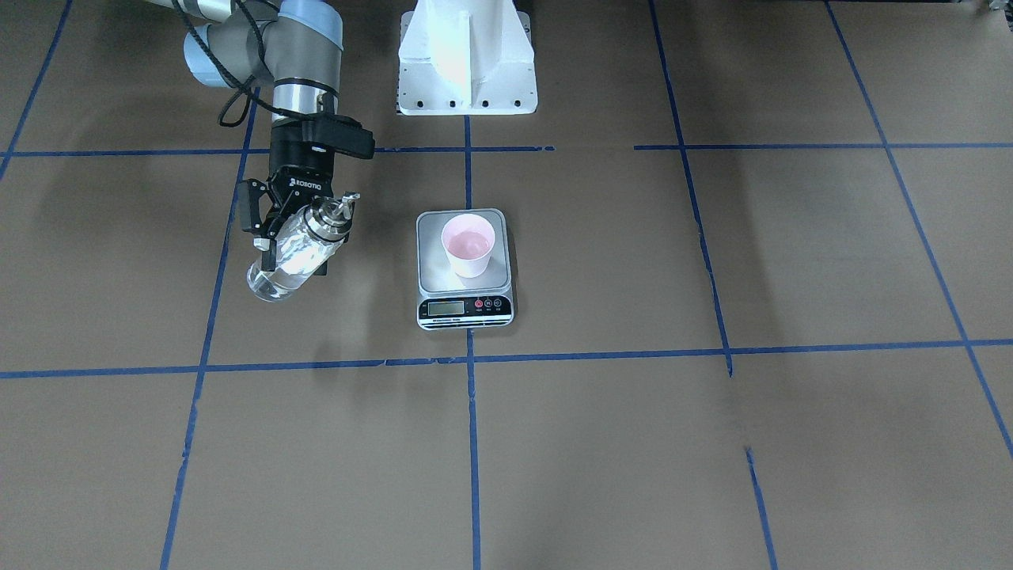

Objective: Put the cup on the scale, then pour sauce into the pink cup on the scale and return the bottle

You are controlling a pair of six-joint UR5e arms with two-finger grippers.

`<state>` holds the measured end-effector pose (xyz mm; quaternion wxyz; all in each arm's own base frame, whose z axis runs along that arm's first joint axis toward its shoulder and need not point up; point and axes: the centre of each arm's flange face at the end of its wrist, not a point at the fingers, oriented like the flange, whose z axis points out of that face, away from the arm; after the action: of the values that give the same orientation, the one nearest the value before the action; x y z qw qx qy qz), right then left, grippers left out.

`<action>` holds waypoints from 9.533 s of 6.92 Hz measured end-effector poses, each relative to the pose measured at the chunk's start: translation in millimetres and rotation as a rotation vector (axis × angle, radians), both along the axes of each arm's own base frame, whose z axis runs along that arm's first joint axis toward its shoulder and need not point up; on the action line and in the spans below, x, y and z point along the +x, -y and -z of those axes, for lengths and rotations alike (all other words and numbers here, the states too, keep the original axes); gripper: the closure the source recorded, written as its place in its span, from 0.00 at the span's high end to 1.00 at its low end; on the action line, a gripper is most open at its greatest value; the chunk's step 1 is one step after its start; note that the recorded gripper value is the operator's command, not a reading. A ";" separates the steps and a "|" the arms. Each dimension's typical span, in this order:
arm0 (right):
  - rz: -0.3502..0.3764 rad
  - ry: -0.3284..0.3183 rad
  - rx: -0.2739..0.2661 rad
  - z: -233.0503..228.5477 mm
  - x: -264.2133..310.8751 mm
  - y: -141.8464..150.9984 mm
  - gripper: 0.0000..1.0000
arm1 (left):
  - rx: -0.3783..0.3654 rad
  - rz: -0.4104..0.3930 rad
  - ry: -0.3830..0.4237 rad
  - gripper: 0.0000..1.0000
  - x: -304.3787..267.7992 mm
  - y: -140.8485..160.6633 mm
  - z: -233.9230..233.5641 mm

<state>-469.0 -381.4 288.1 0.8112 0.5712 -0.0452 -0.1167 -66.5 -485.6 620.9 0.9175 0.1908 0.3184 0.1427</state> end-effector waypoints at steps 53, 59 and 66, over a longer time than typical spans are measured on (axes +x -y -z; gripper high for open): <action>-0.154 0.692 -0.293 -113.4 95.7 6.3 0.00 | 0.076 0.016 0.004 1.00 -4.9 31.2 44.5; -0.226 0.757 -0.413 -161.3 85.6 9.8 0.00 | 0.079 0.017 0.004 1.00 -5.1 30.7 45.7; -0.233 0.731 -0.422 -173.5 83.5 10.9 0.00 | 0.081 0.017 0.004 1.00 -5.1 31.8 47.0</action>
<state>-385.4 -392.3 461.6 0.8485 0.3979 -0.2875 0.1975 -71.6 -517.4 573.9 0.9108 0.2302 0.3091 0.1480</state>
